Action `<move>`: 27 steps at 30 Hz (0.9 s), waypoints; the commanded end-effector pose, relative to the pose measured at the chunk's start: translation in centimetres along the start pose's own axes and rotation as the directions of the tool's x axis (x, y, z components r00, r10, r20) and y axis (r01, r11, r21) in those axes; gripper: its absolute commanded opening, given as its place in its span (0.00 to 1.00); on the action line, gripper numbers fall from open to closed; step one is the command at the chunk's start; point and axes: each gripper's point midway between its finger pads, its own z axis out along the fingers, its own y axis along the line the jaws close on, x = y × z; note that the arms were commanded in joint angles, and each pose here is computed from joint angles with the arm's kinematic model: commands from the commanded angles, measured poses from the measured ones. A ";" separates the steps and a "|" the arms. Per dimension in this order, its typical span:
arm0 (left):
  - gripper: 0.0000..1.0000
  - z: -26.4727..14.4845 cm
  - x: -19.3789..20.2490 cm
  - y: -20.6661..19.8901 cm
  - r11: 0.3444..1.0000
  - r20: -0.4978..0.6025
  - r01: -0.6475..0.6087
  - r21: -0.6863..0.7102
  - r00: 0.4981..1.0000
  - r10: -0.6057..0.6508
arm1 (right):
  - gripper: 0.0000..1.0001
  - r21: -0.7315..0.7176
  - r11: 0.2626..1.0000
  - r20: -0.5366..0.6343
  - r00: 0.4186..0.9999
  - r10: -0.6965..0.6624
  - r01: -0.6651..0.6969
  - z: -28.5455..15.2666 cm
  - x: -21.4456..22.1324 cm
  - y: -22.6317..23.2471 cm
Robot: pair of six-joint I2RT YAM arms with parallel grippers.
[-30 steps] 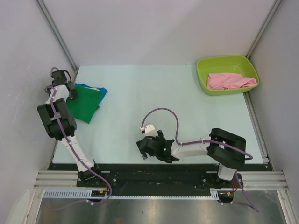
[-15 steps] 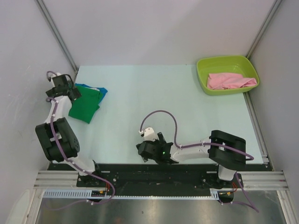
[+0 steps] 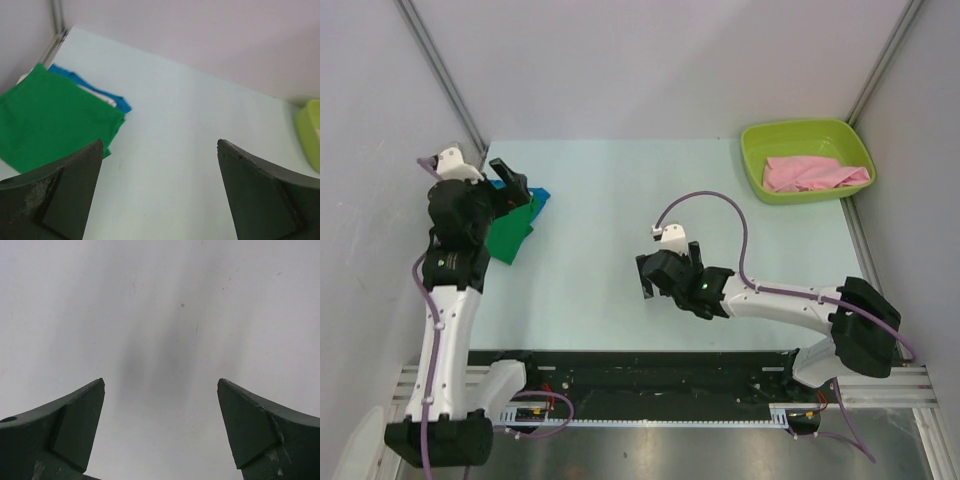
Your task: Fold and stack the t-shirts
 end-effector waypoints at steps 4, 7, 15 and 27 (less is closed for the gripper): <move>1.00 -6.4 0.6 -6.5 0.960 -0.028 -0.013 0.279 0.999 0.021 | 1.00 0.059 0.995 0.072 0.994 0.078 -0.083 -2.3 -5.8 -3.9; 1.00 -7.0 2.7 -7.7 0.958 -0.064 -0.047 0.282 0.996 0.068 | 1.00 0.088 0.987 0.077 0.989 0.125 -0.132 -2.5 -7.2 -6.8; 1.00 -6.7 8.9 -14.6 0.929 -0.120 -0.215 0.302 0.958 0.261 | 1.00 0.190 0.961 0.158 0.973 0.170 -0.199 -3.1 -11.6 -12.1; 1.00 -4.2 19.6 -18.9 0.918 -0.237 -0.283 0.279 0.906 0.351 | 1.00 0.335 0.923 0.092 0.981 0.169 -0.191 1.5 -12.9 -17.0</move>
